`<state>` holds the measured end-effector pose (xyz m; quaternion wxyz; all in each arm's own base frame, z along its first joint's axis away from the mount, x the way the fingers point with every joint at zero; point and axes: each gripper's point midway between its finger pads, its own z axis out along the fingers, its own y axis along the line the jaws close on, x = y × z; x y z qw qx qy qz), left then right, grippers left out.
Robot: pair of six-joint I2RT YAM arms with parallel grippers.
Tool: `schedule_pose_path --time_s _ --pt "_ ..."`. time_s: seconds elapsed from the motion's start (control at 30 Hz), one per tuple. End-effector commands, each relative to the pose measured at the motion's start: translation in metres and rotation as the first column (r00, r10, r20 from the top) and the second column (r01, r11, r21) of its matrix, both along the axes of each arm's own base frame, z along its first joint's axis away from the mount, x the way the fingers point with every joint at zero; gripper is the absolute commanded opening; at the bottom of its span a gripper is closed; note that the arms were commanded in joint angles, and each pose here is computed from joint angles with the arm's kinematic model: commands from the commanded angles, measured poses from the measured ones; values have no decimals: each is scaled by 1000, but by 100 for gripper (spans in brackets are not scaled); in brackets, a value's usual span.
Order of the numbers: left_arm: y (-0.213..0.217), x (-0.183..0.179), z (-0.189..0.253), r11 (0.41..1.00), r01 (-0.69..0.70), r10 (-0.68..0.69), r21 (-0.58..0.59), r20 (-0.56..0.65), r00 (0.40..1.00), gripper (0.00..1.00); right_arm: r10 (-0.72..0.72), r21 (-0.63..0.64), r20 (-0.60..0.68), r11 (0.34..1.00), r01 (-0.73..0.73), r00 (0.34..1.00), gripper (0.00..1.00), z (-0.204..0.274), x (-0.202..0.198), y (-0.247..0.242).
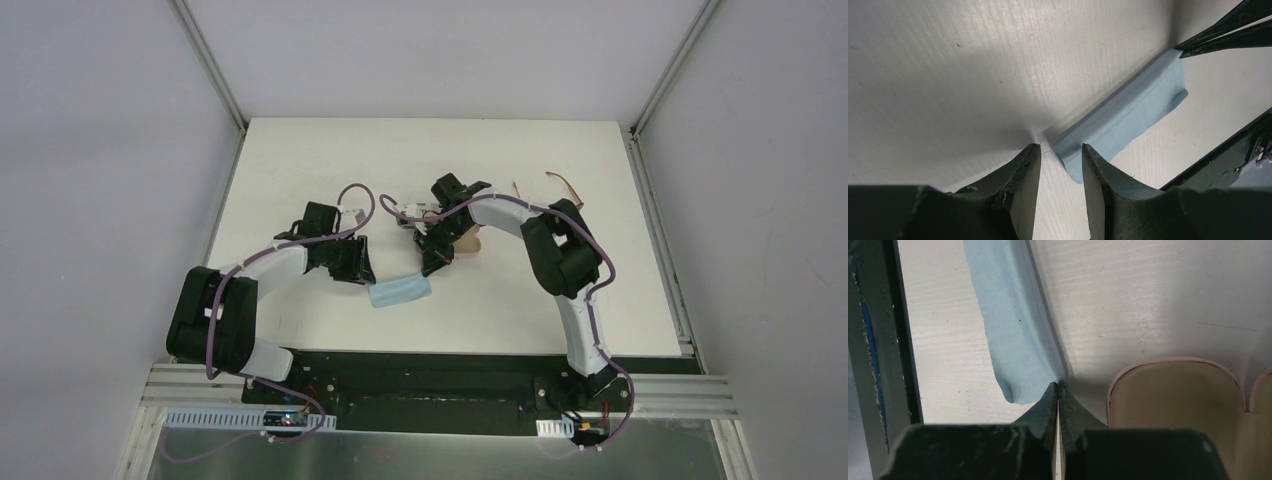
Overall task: Organize the sunglasses
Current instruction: Pick up the glasses cleaning cloth from the center of the board.
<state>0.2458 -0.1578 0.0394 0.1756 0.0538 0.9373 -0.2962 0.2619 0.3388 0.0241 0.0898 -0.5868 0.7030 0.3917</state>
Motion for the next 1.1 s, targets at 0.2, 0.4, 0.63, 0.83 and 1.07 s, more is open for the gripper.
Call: schedule_pose_path --time_s 0.2,0.4,0.63,0.83,1.07 --pt "-1 7 2 999 31 -31 -13 27 999 32 4 12 -27 1000 -4 1000 0 0 -4 -1" --pt "-1 10 -2 999 39 -39 -8 13 999 25 4 12 -30 1000 -4 1000 0 0 -4 -1" --pt "-3 10 -5 999 46 -46 -16 -2 999 15 5 14 -32 1000 -5 999 0 0 -5 -1" --pt "-5 10 -5 998 52 -52 -25 0 999 4 2 16 -40 1000 -1 999 0 0 -5 -1" --pt "-7 18 8 998 45 -42 -45 63 997 0 -39 15 -55 999 40 998 0 11 -2 -3"
